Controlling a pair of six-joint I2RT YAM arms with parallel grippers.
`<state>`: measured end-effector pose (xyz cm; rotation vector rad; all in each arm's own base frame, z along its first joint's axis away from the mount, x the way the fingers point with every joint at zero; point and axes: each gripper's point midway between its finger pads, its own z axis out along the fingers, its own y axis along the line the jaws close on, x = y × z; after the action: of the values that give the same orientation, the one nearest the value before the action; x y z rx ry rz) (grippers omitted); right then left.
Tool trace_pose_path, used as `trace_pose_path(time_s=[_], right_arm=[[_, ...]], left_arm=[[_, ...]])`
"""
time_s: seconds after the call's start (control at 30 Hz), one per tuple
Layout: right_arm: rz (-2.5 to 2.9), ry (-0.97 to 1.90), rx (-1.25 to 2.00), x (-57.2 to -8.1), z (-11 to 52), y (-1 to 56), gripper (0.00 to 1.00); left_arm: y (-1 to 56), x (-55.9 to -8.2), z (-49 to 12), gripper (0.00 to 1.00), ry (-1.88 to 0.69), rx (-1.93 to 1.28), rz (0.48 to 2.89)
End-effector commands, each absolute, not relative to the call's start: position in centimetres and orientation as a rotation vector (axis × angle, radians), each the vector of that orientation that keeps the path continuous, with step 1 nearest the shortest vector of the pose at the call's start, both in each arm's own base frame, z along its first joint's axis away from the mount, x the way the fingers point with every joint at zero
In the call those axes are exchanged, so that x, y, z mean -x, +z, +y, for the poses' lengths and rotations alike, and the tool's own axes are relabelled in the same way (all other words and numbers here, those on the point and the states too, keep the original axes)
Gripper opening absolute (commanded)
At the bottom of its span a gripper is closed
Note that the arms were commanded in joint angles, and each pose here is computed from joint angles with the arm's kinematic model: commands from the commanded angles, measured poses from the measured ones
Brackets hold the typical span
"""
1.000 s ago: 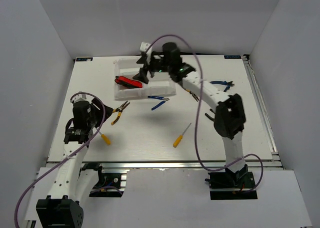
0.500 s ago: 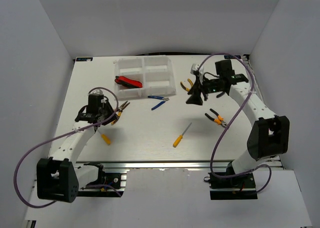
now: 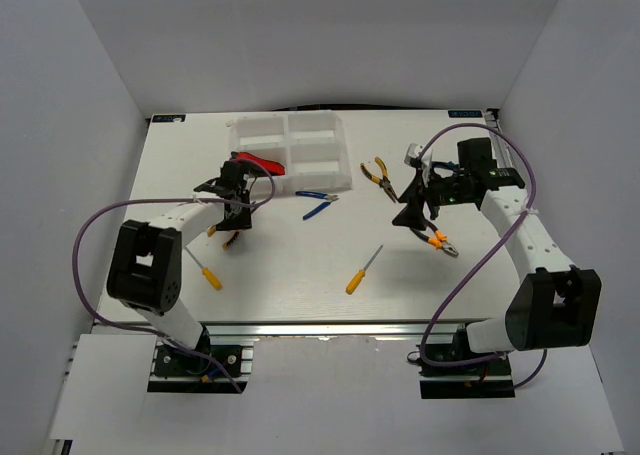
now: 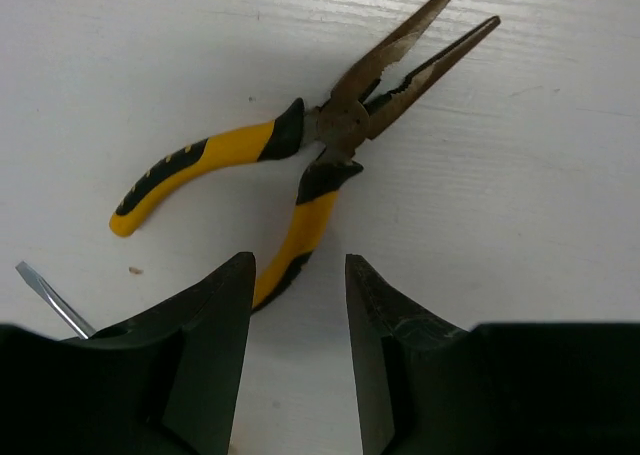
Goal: Sort the tools into containers
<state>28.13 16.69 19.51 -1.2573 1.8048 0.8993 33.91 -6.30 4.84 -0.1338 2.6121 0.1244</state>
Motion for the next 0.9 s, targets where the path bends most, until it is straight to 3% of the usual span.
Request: trace_pose_path(time_s=[0.0,0.37,0.53,0.67,0.8,0.87], right_arm=[[1.799,0.919,1.251,-27.7,16.4,19.5,0.76],[1.806,0.943,1.234,-27.0,16.2,18.8,0.76],[1.804,0.946,1.227,-27.1,16.3,19.0,0.76],[1.808,0.944,1.227,-26.9,16.2,19.0,0.76],[1.813,0.936,1.232,-26.6,16.1,18.8,0.76],[1.81,0.932,1.236,-26.5,16.1,18.9,0.75]], left_arm=[[5.5,-35.1,-5.1,0.53,0.236,0.036,2.6],[2.6,-35.9,-6.2,0.47,0.191,-0.056,2.661],[1.7,-35.3,-6.2,0.39,0.187,-0.064,2.67],[1.2,-34.4,-6.1,0.29,0.175,-0.054,2.68],[1.7,-33.4,-6.5,0.09,0.12,-0.032,2.666],[2.8,-32.9,-7.0,0.04,0.064,-0.01,2.64]])
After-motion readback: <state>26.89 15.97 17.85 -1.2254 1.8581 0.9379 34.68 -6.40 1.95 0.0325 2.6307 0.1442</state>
